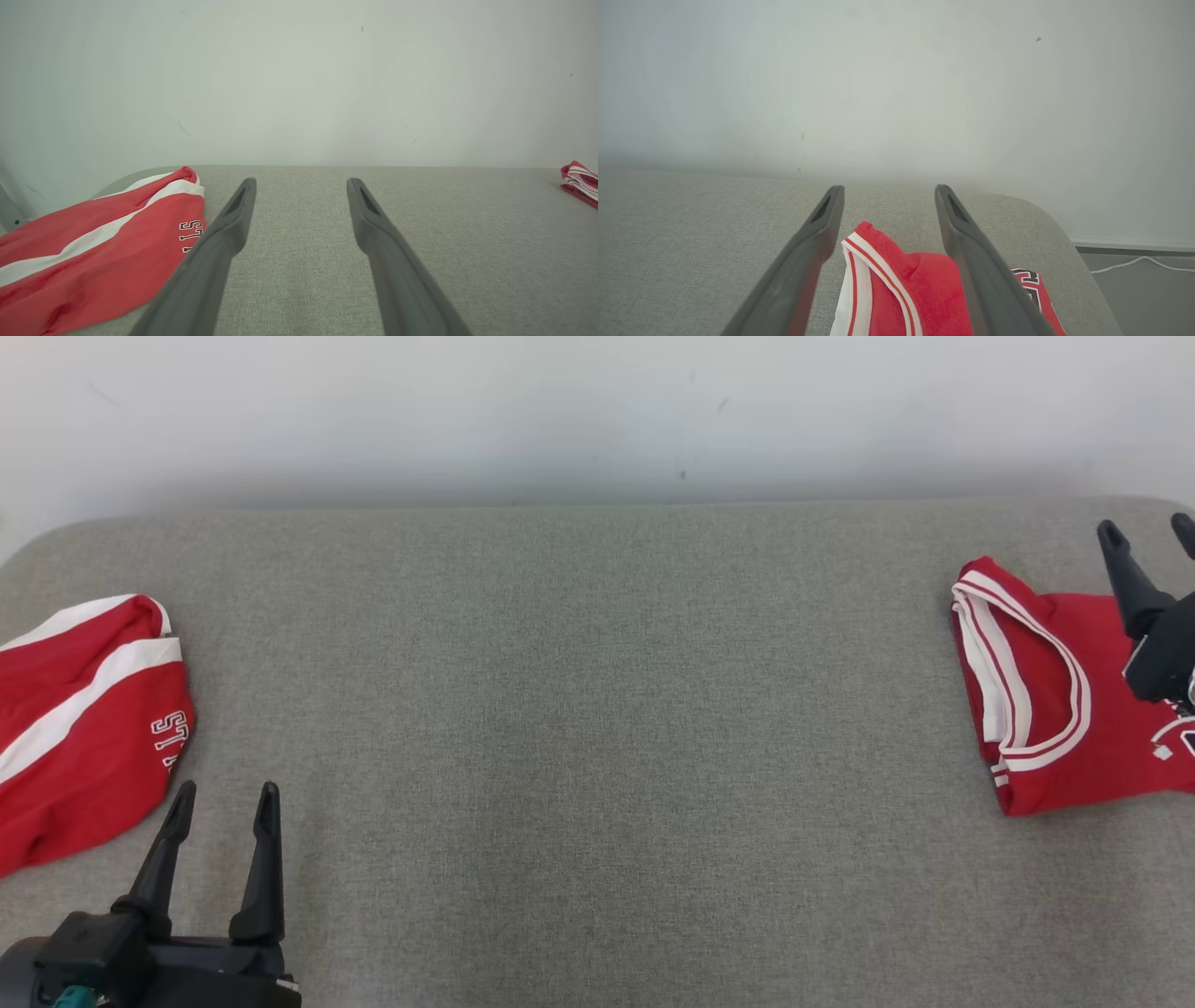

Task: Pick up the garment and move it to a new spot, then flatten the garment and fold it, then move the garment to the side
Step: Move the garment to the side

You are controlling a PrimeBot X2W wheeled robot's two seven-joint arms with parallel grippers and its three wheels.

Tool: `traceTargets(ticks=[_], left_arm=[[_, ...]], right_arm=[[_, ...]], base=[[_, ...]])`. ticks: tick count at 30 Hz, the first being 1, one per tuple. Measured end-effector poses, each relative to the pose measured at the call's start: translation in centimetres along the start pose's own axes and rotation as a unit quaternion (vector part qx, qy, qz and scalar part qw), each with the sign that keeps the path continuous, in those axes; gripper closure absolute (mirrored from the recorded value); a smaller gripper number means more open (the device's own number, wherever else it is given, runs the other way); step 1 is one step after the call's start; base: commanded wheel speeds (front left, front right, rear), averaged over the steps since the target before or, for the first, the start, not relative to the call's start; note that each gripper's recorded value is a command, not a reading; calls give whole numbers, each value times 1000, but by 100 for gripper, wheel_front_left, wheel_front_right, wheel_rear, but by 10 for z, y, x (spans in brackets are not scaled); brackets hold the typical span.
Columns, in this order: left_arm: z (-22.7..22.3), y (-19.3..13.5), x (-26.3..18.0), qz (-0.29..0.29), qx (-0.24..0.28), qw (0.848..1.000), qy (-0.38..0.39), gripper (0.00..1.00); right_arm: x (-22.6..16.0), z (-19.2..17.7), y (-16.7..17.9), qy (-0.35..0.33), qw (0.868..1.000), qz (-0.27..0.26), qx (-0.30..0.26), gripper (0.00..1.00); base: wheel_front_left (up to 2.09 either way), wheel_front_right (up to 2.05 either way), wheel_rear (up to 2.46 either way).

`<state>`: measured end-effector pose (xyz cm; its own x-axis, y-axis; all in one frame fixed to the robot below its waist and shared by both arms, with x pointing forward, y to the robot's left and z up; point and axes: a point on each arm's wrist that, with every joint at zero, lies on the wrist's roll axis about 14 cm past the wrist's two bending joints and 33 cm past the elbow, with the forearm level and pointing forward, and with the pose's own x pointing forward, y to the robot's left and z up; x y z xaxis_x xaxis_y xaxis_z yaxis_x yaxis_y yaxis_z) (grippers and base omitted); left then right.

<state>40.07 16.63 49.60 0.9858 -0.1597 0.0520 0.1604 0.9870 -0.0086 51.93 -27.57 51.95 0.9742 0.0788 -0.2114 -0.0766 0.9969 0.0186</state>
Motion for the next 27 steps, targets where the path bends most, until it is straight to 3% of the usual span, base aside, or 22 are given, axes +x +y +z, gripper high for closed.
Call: traceTargets(ticks=[9,20,27], left_arm=[[7,2,-8,11,-1,1000,-8,0],[11,5,-24,19,1,1000,-10,0],[16,9,-39,34,-1,999,-12,0]], right_arm=[[-11,32,34,-73,996,42,31,0],[-51,-1,64,-98,992,62,54,0],[-82,-14,72,-125,987,43,94,0]], base=[[0,0,0],[0,0,0],[0,0,0]])
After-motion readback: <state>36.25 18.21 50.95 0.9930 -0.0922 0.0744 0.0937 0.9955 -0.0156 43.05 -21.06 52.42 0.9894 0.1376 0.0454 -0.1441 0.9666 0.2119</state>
